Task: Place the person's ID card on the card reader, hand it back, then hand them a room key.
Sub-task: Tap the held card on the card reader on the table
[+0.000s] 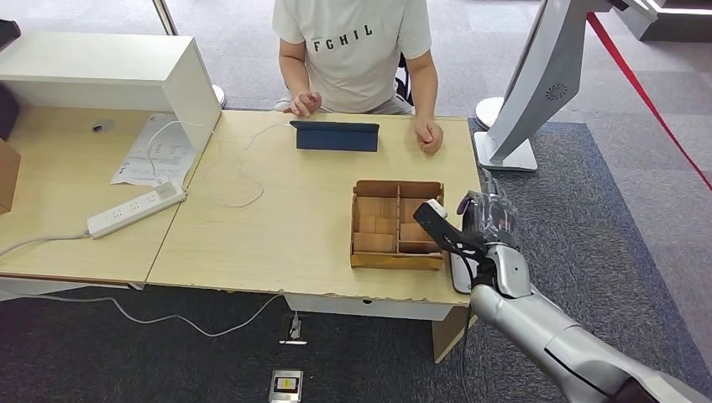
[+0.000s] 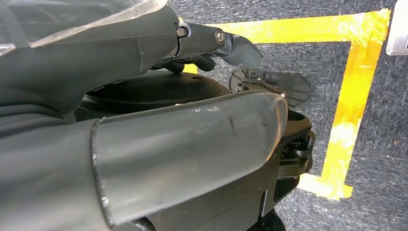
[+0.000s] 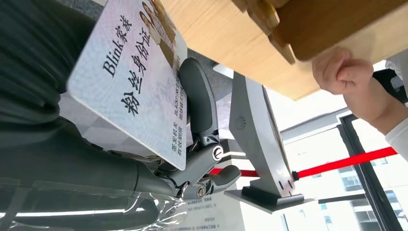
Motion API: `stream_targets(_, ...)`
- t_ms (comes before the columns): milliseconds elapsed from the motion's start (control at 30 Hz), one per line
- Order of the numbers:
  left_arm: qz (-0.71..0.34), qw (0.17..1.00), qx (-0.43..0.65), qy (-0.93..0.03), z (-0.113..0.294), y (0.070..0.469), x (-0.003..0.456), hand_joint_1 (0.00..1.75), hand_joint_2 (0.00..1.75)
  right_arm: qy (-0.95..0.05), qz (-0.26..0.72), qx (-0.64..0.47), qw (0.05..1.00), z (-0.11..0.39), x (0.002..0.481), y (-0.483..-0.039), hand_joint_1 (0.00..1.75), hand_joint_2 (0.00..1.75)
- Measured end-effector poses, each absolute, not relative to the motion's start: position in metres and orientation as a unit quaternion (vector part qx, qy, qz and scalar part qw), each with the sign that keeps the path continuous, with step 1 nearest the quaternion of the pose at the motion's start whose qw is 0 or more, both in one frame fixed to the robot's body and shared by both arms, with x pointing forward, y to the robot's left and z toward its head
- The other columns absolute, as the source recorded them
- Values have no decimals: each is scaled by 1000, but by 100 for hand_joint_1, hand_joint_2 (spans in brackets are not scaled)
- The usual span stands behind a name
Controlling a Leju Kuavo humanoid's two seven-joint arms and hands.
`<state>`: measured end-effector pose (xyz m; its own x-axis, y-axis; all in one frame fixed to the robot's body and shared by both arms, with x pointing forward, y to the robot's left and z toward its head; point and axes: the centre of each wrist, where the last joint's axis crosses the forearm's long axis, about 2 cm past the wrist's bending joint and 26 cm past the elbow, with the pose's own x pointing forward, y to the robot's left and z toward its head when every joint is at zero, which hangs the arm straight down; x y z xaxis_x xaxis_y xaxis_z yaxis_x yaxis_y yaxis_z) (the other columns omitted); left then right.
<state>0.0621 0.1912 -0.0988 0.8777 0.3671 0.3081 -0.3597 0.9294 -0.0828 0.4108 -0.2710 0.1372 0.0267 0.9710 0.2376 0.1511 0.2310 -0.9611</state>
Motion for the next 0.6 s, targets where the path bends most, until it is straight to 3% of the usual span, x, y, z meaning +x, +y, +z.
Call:
stream_targets(267, 185, 971, -12, -152, -99, 191, 62, 0, 0, -576, 386, -497, 521, 154, 418, -273, 175, 175)
stream_targets(600, 184, 972, 2, -146, -98, 187, 62, 0, 0, -542, 409, -481, 554, 127, 403, -280, 175, 175)
